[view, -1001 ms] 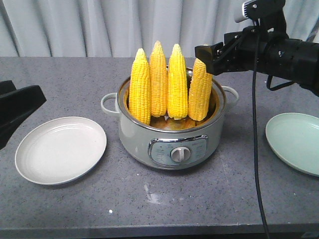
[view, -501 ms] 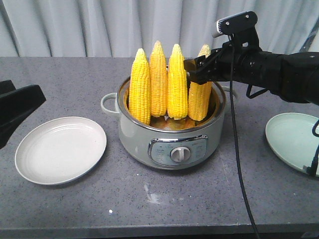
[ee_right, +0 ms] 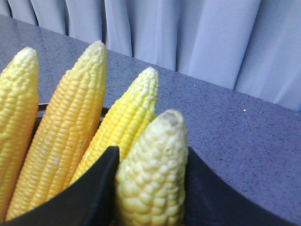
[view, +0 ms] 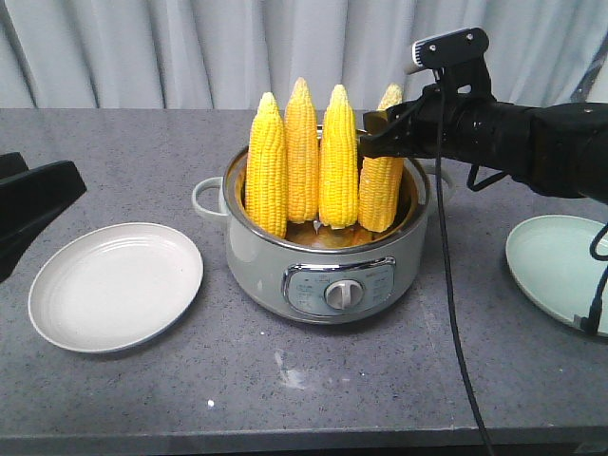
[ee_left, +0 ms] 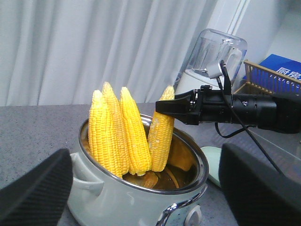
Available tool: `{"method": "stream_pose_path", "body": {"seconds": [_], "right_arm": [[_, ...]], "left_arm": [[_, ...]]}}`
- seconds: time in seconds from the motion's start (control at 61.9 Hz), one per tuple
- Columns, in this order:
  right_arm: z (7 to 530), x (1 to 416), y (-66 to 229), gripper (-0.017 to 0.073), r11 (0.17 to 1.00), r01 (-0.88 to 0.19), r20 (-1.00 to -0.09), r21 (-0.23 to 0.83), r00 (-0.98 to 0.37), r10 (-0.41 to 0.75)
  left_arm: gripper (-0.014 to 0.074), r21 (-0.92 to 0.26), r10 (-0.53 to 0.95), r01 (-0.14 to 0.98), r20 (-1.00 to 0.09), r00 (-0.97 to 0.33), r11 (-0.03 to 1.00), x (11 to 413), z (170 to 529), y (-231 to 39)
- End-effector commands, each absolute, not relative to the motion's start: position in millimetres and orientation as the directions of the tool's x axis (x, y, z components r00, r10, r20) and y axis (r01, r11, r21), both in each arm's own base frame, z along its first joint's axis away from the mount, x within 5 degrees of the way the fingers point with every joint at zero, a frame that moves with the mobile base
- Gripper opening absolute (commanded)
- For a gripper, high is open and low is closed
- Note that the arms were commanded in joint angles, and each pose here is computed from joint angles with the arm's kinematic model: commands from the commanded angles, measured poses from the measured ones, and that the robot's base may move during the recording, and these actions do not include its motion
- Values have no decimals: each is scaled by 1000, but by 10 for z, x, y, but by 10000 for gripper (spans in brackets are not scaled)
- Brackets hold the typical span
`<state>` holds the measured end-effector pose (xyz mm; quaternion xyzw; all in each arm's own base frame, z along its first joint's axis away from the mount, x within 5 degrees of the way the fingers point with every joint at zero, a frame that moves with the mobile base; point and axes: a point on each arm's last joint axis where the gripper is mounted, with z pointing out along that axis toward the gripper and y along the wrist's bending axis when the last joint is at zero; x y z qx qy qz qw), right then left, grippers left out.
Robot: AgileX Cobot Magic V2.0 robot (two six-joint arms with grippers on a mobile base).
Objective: Distribute corn equally
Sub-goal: 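Close the right gripper on the corn cob tip and lift it out, then carry the corn cob with the right gripper onto the pale green plate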
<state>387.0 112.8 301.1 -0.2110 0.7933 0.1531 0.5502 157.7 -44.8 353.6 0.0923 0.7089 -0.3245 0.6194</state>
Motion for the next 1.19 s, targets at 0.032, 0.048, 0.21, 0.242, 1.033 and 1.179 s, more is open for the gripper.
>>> {"method": "stream_pose_path", "body": {"seconds": [0.032,0.048,0.21,0.242,1.033,1.179], "right_arm": [[3374,3777,1116,-13,852,-524,-967,-20,-207,-151],[3406,3763,1109,-12,853,-522,-968,-26,-198,-151],[3900,3563,995,-10,888,-452,-989,-86,-69,-131],[4033,3494,959,-10,899,-428,-992,-94,-36,-121],[4864,2365,64,-10,941,299,-981,-159,56,-184],[4537,2531,51,-9,911,330,-969,-248,-86,-233]], "left_arm": [[589,-372,-328,538,-927,-180,756,1574,3684,-444],[589,-372,-328,538,-927,-180,756,1574,3684,-444],[589,-372,-329,533,-927,-179,759,1577,3683,-440],[589,-372,-329,533,-927,-179,759,1577,3683,-440],[589,-371,-328,533,-928,-179,760,1577,3682,-440],[589,-371,-328,533,-928,-179,760,1577,3682,-440]]}}
